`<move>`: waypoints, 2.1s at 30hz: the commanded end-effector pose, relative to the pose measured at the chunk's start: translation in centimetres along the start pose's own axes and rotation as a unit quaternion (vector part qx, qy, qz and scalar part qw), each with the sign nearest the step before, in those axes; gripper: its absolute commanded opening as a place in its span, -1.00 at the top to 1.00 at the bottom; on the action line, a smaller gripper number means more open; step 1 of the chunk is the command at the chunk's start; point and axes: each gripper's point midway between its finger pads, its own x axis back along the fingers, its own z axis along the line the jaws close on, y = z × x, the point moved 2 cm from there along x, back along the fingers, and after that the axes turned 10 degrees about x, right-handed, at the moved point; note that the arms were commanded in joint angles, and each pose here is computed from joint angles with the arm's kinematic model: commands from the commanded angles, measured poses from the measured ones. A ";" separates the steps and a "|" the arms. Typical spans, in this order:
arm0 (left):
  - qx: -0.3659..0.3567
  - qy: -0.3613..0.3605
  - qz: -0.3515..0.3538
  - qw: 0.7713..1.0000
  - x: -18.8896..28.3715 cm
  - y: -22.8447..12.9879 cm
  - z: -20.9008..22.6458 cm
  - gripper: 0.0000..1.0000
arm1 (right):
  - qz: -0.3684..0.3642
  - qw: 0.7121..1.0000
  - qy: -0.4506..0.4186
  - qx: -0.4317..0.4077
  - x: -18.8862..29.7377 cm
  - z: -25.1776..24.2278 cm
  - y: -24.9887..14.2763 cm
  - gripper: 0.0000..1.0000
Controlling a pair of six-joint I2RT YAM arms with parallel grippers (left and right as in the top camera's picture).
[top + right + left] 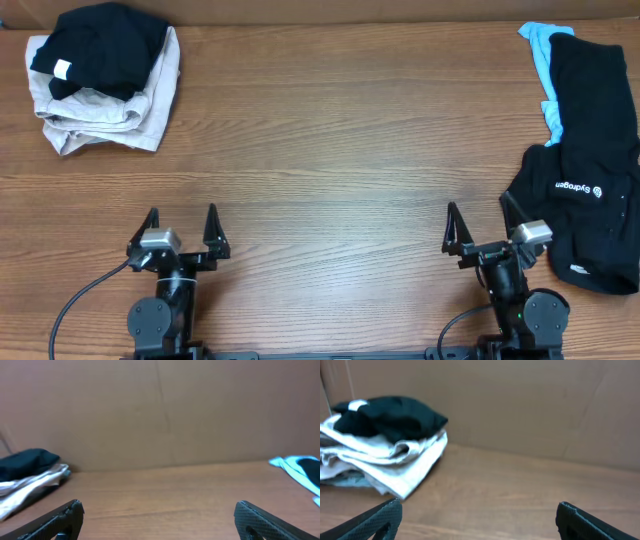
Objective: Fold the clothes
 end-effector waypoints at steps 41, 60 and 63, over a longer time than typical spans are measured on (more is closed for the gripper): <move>-0.058 0.004 0.273 0.960 -8.2 15.9 -7.6 -1.00 | 0.376 0.925 0.019 -0.048 -7.4 -0.8 14.3 -1.00; -0.025 -0.055 0.408 0.911 -15.2 6.3 -6.4 -1.00 | 0.602 0.717 -0.274 -0.220 -9.1 -15.6 -8.8 -0.99; -0.025 -0.055 0.408 0.911 -15.3 6.4 -6.4 -0.96 | 0.602 0.707 -0.290 -0.232 -8.7 -16.9 -11.0 -0.93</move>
